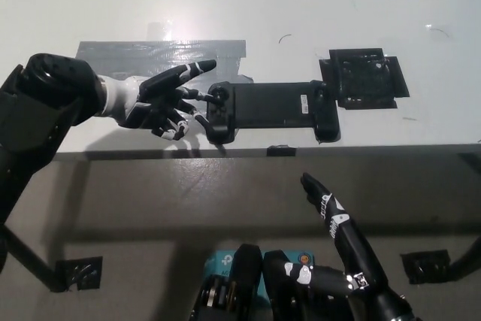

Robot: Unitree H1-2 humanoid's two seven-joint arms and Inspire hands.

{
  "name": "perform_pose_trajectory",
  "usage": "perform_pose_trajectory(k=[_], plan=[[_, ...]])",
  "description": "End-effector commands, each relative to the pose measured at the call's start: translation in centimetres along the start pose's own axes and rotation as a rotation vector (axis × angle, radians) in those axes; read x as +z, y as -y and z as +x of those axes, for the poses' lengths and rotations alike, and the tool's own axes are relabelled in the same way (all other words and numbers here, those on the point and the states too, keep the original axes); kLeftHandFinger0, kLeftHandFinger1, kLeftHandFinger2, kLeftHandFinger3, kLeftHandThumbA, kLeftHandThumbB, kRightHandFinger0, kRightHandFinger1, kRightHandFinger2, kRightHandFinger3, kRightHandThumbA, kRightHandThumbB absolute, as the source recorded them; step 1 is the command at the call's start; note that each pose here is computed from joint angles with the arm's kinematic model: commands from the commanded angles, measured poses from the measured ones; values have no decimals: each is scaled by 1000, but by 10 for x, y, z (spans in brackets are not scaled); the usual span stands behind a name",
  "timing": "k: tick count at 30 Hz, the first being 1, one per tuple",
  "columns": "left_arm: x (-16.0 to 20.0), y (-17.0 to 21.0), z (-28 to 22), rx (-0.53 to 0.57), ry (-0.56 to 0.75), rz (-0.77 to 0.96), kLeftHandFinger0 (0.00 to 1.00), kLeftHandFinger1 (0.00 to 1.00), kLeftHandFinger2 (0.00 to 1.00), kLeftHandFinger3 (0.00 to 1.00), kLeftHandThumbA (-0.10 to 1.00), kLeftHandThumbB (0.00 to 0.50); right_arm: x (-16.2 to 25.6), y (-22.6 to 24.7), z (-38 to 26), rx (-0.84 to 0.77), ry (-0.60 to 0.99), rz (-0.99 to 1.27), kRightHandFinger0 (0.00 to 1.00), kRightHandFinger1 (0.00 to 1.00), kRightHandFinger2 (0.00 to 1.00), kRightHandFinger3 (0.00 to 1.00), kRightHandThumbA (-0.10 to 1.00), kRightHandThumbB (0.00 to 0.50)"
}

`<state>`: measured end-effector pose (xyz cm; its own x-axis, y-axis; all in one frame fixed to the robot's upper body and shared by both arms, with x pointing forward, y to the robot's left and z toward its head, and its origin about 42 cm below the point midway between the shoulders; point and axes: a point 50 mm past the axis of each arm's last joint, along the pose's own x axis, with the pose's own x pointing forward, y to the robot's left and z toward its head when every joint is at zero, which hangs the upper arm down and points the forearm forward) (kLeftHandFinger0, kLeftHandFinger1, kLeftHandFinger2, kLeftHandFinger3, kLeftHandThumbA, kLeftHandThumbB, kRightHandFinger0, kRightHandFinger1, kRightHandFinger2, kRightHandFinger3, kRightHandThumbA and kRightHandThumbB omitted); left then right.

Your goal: A controller is being placed at the center of the desk near the left hand and the robot uses its left hand's index finger to press a button at the left area of the controller

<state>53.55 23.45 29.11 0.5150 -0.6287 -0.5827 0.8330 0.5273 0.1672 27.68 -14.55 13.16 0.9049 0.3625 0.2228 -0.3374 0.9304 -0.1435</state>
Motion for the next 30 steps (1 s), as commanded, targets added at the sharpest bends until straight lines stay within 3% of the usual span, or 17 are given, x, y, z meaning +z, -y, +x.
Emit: perform_pose_trajectory(k=[1,5,9,15,18,22,27,30], plan=[[13,-11,-16,54,20,13,6,191,525,1000,1000,399,13,-1,8,4,58,2,1000,1000,1000,1000,922,238],[13,-11,-17,55,11,27,0,148,463,1000,1000,399,13,-1,9,6,64,-1,1000,1000,1000,1000,923,243],[11,-9,-16,48,1,35,33,150,460,1000,1000,413,13,-1,10,10,60,-3,1000,1000,1000,1000,926,239],[6,-6,-9,11,-23,21,0,139,437,1000,1000,413,14,-1,11,11,67,-12,1000,1000,1000,1000,931,232],[2,-3,-5,-3,-37,25,0,73,348,1000,1000,407,14,-2,11,10,65,1,1000,1000,1000,1000,926,235],[-3,0,-1,-6,-57,29,0,48,313,1000,1000,413,14,-2,11,12,64,-4,1000,1000,1000,1000,929,235],[-8,3,1,-16,-82,42,10,153,467,1000,1000,434,16,-1,14,11,73,-3,1000,1000,1000,1000,924,235],[-11,4,1,-12,-94,55,106,284,575,1000,1000,433,16,-2,15,13,75,-3,1000,1000,1000,1000,920,233]])
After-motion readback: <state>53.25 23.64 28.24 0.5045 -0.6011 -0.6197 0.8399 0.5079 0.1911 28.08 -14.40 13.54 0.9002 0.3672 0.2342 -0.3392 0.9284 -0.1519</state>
